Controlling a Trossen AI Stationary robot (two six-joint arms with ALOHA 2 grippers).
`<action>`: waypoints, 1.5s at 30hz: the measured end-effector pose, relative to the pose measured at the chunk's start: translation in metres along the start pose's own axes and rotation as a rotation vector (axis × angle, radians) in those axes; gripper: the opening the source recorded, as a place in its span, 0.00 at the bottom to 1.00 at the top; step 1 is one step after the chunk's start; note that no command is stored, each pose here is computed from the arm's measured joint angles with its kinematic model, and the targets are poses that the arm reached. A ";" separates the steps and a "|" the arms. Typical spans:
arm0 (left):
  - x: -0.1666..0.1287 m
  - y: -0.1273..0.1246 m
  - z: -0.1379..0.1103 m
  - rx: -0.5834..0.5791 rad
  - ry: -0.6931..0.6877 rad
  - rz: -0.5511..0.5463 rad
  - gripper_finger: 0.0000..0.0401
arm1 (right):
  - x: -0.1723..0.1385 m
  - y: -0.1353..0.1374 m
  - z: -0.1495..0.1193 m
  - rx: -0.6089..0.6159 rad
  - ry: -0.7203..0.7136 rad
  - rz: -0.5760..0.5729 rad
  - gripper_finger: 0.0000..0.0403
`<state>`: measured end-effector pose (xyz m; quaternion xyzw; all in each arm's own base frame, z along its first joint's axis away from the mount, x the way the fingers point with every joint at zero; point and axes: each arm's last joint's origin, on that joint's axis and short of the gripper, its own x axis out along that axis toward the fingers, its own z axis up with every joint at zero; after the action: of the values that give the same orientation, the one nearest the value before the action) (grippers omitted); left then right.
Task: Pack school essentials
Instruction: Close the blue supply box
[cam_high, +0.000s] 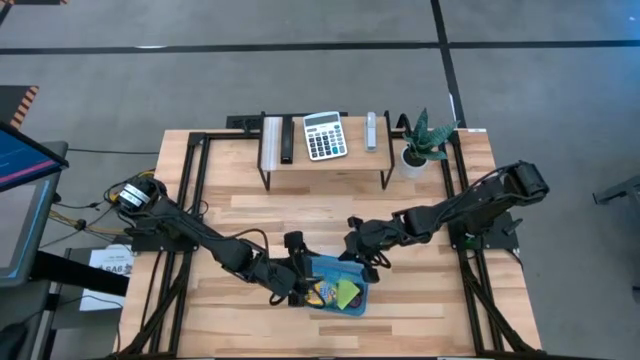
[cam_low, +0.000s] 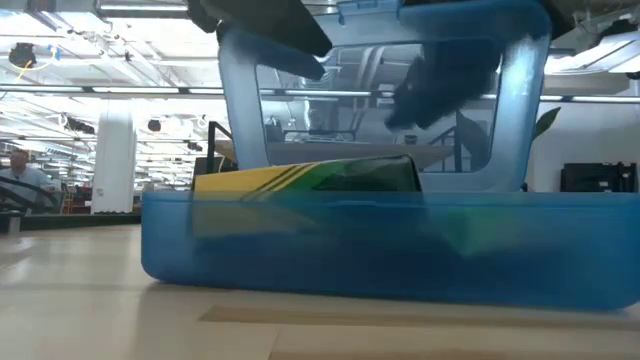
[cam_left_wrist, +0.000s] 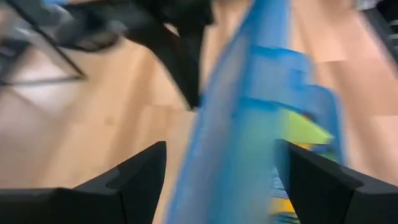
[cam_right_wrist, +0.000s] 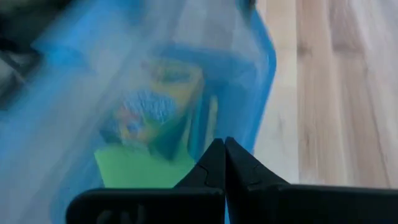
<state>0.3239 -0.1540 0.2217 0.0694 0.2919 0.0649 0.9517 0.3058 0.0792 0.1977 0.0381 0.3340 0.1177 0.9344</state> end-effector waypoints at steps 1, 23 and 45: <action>0.000 -0.001 0.000 -0.025 0.008 -0.034 0.71 | 0.000 0.000 0.003 -0.001 -0.027 0.004 0.02; -0.002 -0.012 0.003 -0.202 0.058 -0.366 0.71 | 0.000 0.004 0.002 0.002 -0.015 0.010 0.02; 0.002 -0.018 -0.050 -0.345 -0.156 -0.437 0.71 | -0.001 0.049 -0.001 -0.035 -0.119 0.092 0.02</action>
<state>0.2991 -0.1669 0.1767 -0.1534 0.2104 -0.0984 0.9605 0.2948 0.1267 0.2048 0.0440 0.2735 0.1638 0.9468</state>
